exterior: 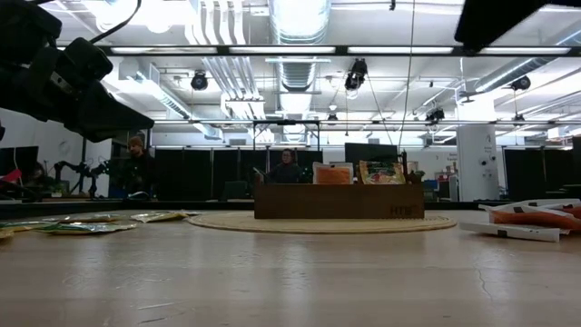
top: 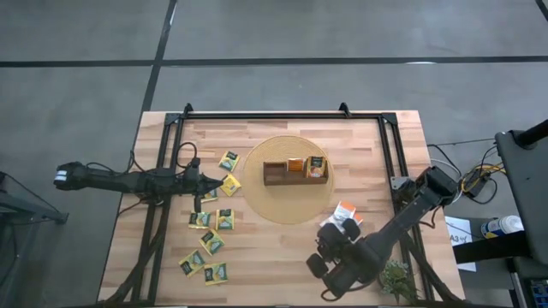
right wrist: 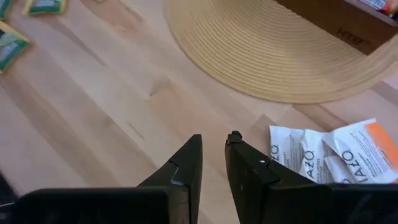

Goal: Pick & Place Tea
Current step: Put the white tea bag into the middle section of the wooden organizer

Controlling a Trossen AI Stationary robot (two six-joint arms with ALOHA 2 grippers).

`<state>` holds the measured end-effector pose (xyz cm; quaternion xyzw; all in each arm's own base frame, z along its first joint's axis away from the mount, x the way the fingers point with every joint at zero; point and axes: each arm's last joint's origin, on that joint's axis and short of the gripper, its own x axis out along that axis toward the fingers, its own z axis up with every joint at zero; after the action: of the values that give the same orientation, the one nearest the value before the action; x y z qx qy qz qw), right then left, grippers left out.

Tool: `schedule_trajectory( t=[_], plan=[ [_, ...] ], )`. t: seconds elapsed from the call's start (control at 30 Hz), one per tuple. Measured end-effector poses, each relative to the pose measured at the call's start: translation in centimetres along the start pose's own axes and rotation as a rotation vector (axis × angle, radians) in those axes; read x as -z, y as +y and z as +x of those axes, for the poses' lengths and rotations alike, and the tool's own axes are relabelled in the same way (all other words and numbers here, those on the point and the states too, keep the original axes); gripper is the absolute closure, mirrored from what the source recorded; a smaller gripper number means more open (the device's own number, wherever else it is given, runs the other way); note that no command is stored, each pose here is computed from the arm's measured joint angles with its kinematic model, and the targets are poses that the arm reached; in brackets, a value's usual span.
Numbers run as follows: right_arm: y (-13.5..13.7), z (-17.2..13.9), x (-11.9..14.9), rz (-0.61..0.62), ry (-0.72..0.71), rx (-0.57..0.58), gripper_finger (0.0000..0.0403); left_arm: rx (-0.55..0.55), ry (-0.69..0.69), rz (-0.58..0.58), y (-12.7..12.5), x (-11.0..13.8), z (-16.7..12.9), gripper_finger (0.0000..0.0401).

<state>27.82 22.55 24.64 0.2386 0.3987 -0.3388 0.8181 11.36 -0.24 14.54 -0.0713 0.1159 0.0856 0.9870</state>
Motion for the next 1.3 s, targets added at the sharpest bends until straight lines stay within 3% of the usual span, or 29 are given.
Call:
schedule_trajectory(
  t=[0.27, 0.57, 0.83, 1.07, 1.3],
  plan=[
    [-2.1, 2.3, 2.7, 0.033, 0.101, 0.109, 0.0335, 0.0, 0.0, 0.0, 0.0, 0.0, 0.0, 0.0401],
    [-4.5, 4.6, 4.3, -0.102, 0.102, 0.21, 0.0335, 0.0, 0.0, 0.0, 0.0, 0.0, 0.0, 0.0401],
    [-5.6, 5.6, 5.0, -0.012, 0.09, 0.257, 0.0335, 0.0, 0.0, 0.0, 0.0, 0.0, 0.0, 0.0401],
    [-5.6, 5.7, 4.7, -0.197, 0.057, 0.249, 0.0335, 0.0, 0.0, 0.0, 0.0, 0.0, 0.0, 0.0401],
    [-5.9, 6.6, 3.8, -0.258, 0.066, 0.28, 0.0335, 0.0, 0.0, 0.0, 0.0, 0.0, 0.0, 0.0401]
  ],
)
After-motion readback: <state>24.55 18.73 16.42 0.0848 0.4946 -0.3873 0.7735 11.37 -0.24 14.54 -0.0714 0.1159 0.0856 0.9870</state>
